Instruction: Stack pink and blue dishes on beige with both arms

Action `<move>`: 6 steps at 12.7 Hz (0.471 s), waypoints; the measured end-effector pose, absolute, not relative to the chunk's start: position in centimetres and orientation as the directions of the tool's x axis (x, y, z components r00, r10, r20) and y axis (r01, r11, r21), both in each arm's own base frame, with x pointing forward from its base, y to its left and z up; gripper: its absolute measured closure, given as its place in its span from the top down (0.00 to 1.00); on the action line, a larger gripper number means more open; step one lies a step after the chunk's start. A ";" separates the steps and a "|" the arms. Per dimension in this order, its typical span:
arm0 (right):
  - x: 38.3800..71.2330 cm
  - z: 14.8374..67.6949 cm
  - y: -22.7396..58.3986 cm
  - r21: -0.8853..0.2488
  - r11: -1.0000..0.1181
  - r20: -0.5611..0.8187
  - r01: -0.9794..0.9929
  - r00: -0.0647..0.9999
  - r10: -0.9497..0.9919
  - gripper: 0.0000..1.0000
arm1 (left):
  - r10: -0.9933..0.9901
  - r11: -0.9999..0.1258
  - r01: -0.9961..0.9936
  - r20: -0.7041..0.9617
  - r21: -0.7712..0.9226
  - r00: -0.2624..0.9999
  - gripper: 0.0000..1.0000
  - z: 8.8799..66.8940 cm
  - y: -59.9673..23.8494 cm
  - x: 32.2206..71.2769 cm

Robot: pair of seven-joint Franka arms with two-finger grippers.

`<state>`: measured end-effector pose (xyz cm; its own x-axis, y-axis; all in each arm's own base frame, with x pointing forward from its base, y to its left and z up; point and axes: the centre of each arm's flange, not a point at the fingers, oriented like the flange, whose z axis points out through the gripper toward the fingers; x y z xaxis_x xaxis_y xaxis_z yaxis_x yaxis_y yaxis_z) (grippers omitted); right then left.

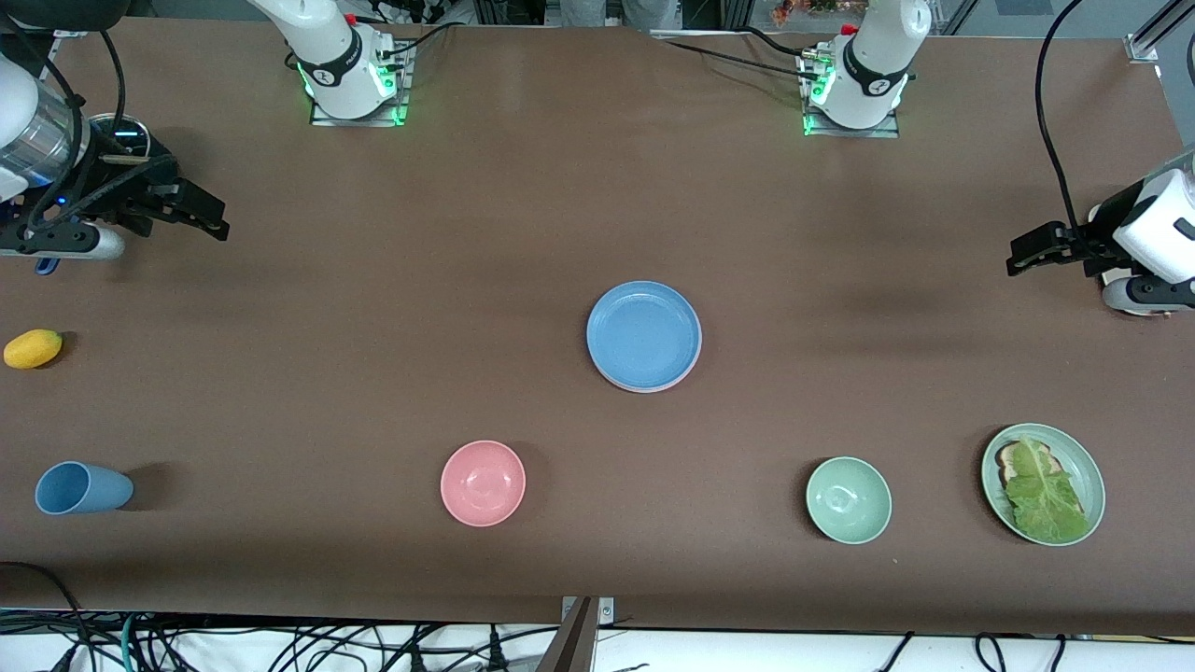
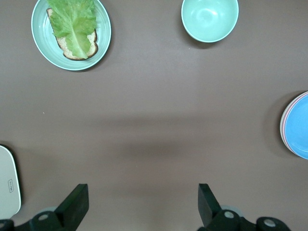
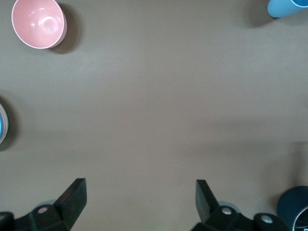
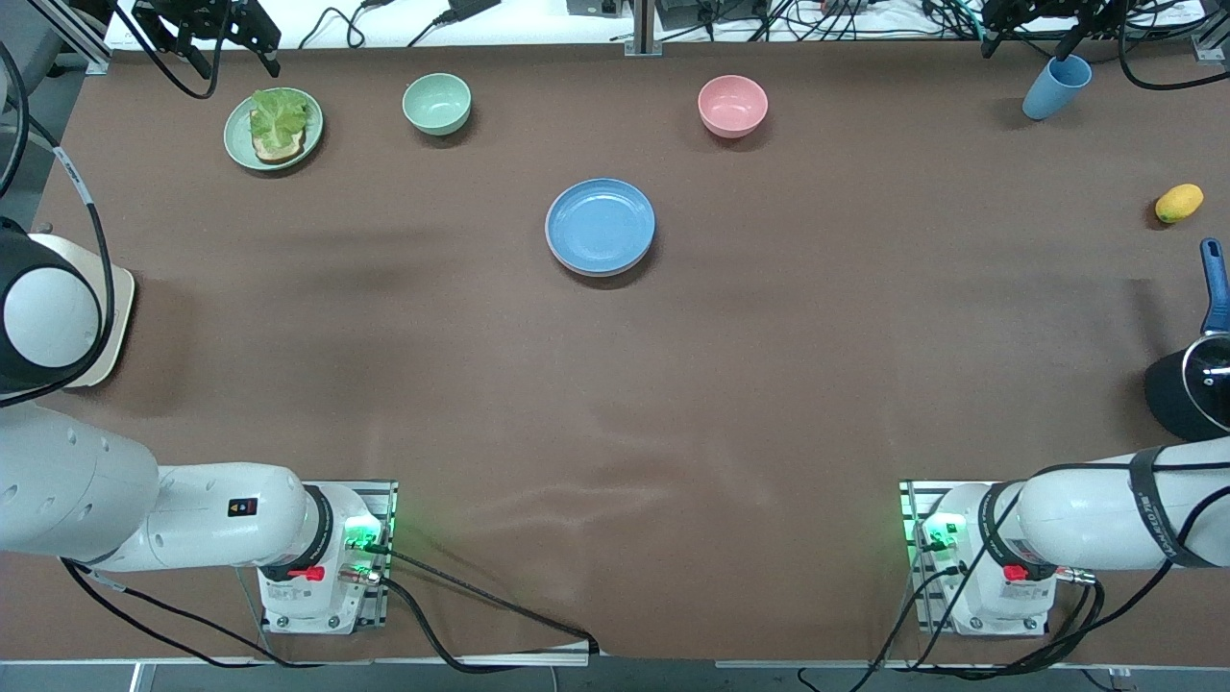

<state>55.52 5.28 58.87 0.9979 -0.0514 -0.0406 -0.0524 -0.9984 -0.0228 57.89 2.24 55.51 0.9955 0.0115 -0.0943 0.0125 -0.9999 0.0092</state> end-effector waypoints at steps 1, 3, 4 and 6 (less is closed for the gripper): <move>55.5 58.9 5.3 -0.023 -0.998 -0.040 -0.051 0.998 -0.050 1.00 | 0.011 -1.000 0.012 -0.095 0.009 0.995 1.00 55.5 2.2 57.9; 55.5 58.9 5.3 -0.023 -0.999 -0.040 -0.047 0.998 -0.046 1.00 | 0.011 -1.000 0.012 -0.096 0.009 0.995 1.00 55.4 2.2 57.9; 55.5 58.9 5.3 -0.023 -0.999 -0.040 -0.045 0.998 -0.044 1.00 | 0.011 -1.000 0.012 -0.096 0.009 0.995 1.00 55.4 2.2 57.9; 55.5 58.9 5.3 -0.023 -0.999 -0.040 -0.044 0.998 -0.043 1.00 | 0.010 -1.000 0.011 -0.096 0.009 0.995 1.00 55.4 2.2 57.9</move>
